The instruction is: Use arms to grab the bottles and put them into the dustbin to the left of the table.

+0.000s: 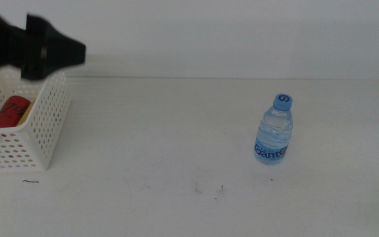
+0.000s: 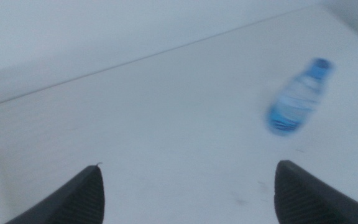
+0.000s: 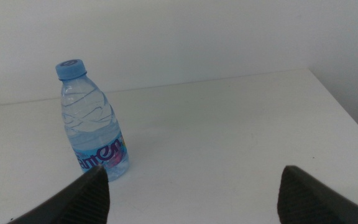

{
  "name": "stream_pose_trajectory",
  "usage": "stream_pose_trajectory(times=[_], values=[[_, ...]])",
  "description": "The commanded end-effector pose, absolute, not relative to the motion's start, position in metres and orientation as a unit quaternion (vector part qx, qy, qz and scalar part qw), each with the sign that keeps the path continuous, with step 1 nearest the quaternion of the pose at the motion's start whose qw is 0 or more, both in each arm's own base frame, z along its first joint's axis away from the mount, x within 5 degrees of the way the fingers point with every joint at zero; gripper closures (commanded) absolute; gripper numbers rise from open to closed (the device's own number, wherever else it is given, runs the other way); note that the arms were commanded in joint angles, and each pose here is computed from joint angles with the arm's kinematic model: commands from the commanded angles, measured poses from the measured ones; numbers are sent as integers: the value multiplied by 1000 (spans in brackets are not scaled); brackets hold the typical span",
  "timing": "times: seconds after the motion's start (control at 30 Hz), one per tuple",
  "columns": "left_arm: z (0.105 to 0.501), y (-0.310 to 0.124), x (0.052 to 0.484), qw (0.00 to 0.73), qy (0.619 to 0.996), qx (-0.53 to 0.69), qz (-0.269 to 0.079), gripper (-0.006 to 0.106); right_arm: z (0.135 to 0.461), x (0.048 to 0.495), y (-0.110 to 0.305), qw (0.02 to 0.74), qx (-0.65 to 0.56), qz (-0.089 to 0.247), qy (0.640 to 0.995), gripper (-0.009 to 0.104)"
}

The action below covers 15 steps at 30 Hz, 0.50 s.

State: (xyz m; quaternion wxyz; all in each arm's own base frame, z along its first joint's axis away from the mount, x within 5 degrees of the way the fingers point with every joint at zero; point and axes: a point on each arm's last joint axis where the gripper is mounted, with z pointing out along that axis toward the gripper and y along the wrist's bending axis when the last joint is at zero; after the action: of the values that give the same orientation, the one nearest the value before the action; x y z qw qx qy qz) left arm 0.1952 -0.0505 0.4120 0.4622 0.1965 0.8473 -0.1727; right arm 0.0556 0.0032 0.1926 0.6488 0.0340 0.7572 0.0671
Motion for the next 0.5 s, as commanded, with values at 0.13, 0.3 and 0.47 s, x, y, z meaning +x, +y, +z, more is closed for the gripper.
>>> stream_pose_trajectory(times=[0.13, 0.3, 0.47], values=[[412, -67, 139, 477, 815, 242, -223, 7, 192, 55, 3, 652, 30, 57, 756, 8], [397, -68, 116, 434, 852, 213, -202, 7, 192, 55, 3, 652, 30, 57, 756, 8], [400, -72, 103, 460, 829, 246, -203, 7, 192, 55, 3, 652, 30, 57, 756, 8]])
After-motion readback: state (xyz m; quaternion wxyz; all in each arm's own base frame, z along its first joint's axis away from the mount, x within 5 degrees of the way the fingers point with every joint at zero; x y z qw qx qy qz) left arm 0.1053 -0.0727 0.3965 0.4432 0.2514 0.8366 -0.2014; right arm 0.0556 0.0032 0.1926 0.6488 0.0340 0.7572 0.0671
